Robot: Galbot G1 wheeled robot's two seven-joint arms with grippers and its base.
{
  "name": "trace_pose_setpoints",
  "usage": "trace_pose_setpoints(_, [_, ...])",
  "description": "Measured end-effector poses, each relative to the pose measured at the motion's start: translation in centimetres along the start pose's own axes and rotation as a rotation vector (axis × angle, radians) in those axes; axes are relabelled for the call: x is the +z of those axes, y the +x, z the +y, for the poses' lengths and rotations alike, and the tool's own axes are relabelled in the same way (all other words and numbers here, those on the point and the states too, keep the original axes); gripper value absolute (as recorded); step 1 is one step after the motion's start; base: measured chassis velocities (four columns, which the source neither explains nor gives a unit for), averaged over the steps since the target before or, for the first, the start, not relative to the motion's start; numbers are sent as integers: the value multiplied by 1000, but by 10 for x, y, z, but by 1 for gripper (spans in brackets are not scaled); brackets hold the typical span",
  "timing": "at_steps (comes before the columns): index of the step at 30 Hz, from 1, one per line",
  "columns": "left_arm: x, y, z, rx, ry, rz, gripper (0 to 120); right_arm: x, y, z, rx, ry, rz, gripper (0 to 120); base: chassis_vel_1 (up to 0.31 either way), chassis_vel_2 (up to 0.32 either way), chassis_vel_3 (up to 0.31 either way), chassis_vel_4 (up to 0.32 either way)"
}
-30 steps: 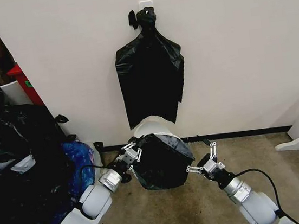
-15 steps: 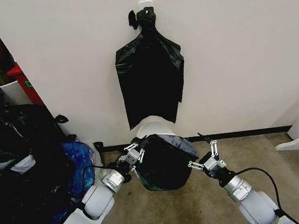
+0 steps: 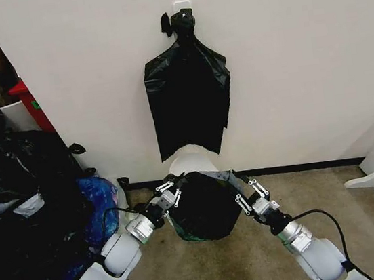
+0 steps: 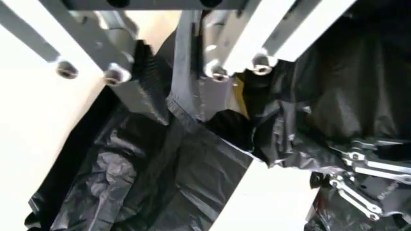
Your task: Place the garbage bag over the trash bin.
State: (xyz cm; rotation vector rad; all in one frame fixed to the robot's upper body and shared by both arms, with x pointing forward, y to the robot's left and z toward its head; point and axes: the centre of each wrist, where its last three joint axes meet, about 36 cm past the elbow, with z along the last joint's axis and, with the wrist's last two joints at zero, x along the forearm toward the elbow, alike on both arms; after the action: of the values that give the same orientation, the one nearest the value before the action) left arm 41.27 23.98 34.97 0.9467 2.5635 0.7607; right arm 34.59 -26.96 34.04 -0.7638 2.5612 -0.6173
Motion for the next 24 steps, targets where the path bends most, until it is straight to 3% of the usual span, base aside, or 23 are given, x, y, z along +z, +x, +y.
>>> trace_pose_setpoints(3, [1, 1, 2, 20, -8, -19, 4, 5, 0, -3, 8, 0, 24, 0, 0, 0, 0, 0])
trace_pose_setpoints(15, [1, 0, 5, 42, -10, -53, 4, 18, 1, -12, 31, 34, 78, 0, 0, 0, 0, 0])
trace_pose_setpoints(24, [3, -4, 13, 122, -10, -124, 4, 34, -3, -30, 27, 84, 119, 0, 0, 0, 0, 0])
